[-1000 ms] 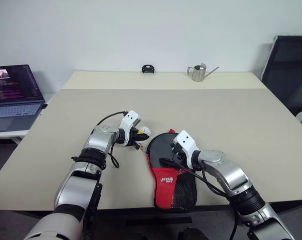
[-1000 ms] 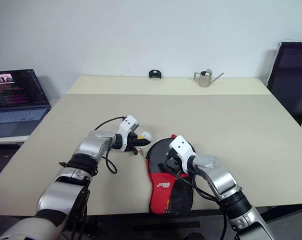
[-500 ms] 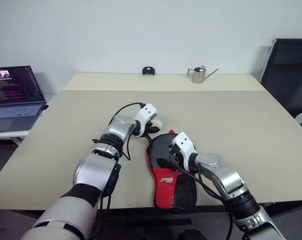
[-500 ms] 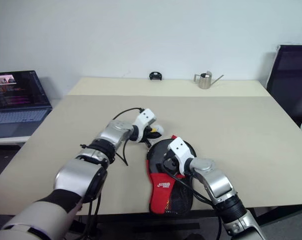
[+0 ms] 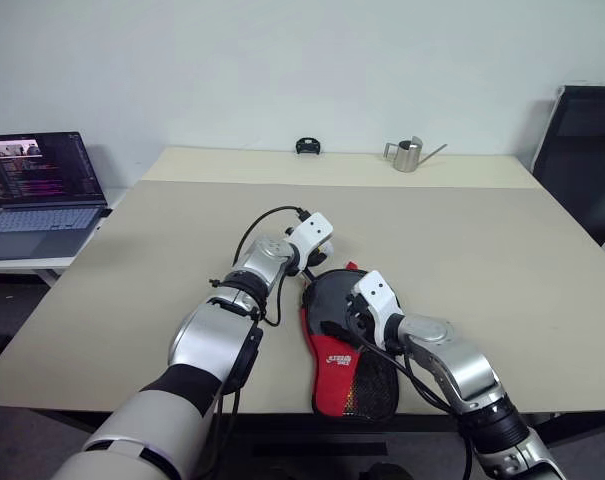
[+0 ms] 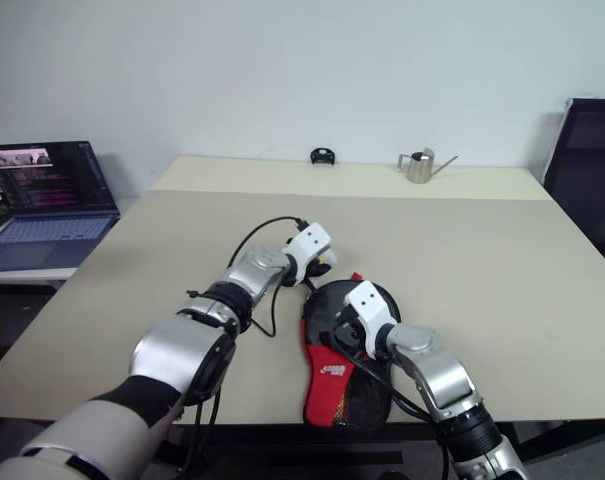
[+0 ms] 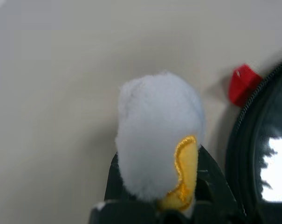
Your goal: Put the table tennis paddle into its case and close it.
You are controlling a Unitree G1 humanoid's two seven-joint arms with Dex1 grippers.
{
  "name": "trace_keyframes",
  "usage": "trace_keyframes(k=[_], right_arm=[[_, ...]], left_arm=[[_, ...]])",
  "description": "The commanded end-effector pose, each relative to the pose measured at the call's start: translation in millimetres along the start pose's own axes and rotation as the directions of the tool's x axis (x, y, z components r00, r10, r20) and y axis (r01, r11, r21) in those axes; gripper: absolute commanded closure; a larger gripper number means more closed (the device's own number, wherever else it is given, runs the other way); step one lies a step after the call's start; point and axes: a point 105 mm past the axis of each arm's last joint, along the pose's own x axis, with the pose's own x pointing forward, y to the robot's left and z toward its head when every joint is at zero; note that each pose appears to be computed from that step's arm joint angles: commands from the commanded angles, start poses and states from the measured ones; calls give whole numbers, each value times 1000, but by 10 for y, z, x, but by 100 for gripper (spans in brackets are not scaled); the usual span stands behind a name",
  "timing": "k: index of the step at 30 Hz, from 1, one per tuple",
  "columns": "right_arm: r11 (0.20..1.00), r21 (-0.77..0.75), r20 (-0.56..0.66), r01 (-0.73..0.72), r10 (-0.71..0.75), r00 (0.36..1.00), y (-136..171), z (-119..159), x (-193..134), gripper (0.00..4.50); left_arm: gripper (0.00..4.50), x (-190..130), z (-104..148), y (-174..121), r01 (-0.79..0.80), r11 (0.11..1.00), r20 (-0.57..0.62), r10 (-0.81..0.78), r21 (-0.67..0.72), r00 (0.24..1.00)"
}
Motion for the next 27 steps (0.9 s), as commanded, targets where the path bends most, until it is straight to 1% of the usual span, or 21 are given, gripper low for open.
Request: trace_keyframes(k=[1, 8, 14, 17, 20, 22, 24, 27], right_arm=[[991, 135, -242, -9, 42, 969, 130, -662, -38, 0], [987, 159, -248, 30, 10, 969, 164, -679, -105, 0], [982, 181, -248, 53, -6, 969, 262, -698, -153, 0], [980, 189, -251, 61, -11, 968, 305, -712, -178, 0], [977, 201, -254, 75, -22, 967, 327, -730, -195, 0], [975, 207, -253, 83, -29, 967, 330, -732, -195, 0], [974, 211, -252, 87, -32, 967, 331, -730, -191, 0], [972, 215, -248, 91, -36, 968, 333, -721, -179, 0]], left_arm=[[423, -10, 462, 96, -87, 995, 120, 80, 48, 990], [423, 73, 744, -22, -174, 980, 178, 154, 98, 972], [423, 121, 995, -154, -244, 947, 221, 197, 209, 955], [423, 152, 1052, -242, -246, 936, 225, 190, 252, 956], [423, 217, 995, -396, -201, 933, 196, 147, 297, 970], [423, 276, 894, -551, -130, 941, 156, 84, 312, 984], [423, 309, 812, -647, -81, 941, 124, 42, 328, 991], [423, 349, 583, -747, -9, 934, 42, -6, 357, 999]])
